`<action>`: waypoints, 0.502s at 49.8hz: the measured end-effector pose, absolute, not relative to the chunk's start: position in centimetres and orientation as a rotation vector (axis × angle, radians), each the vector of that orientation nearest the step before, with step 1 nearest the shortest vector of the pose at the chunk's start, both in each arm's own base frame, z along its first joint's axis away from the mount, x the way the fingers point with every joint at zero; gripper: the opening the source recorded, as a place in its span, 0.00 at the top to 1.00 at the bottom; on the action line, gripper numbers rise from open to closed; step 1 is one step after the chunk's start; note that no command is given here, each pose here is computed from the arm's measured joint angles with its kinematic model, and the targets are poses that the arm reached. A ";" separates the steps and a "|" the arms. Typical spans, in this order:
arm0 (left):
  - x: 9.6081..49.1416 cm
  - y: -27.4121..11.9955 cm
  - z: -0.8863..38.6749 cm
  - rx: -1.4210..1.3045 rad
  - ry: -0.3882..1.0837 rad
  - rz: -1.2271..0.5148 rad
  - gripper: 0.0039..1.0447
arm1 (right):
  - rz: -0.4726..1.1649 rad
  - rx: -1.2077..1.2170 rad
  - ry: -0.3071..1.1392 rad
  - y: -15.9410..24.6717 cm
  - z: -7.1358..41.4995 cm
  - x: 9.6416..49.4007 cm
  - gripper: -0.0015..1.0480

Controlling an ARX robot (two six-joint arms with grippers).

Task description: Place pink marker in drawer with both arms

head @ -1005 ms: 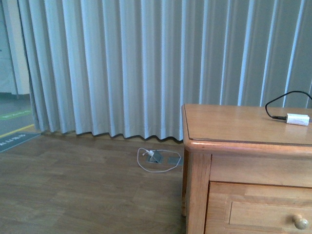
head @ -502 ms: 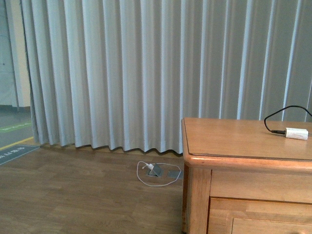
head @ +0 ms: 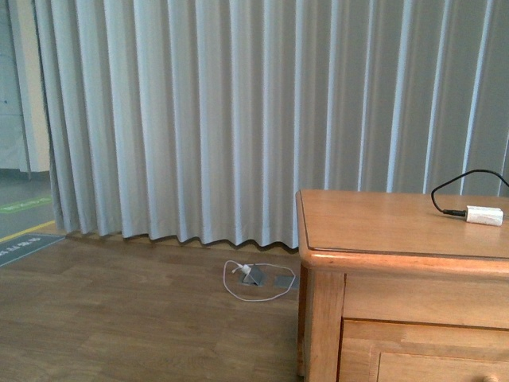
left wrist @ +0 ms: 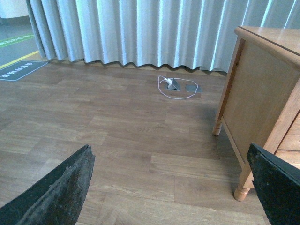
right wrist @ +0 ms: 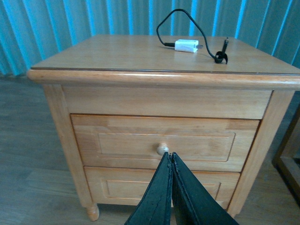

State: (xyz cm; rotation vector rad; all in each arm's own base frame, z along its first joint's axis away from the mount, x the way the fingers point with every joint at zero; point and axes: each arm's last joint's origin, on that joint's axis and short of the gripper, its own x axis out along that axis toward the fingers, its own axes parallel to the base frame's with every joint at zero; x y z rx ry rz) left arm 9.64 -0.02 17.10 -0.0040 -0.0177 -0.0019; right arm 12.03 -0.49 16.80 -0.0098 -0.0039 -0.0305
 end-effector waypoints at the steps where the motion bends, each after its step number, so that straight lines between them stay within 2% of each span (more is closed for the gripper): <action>1: 9.6 0.0 17.1 -0.004 -0.018 -0.002 0.05 | -0.015 -0.010 -0.006 -0.2 16.8 12.0 0.98; 25: 9.6 0.0 17.1 -0.004 -0.018 -0.002 0.05 | -0.002 -0.010 -0.009 0.0 16.8 10.8 0.98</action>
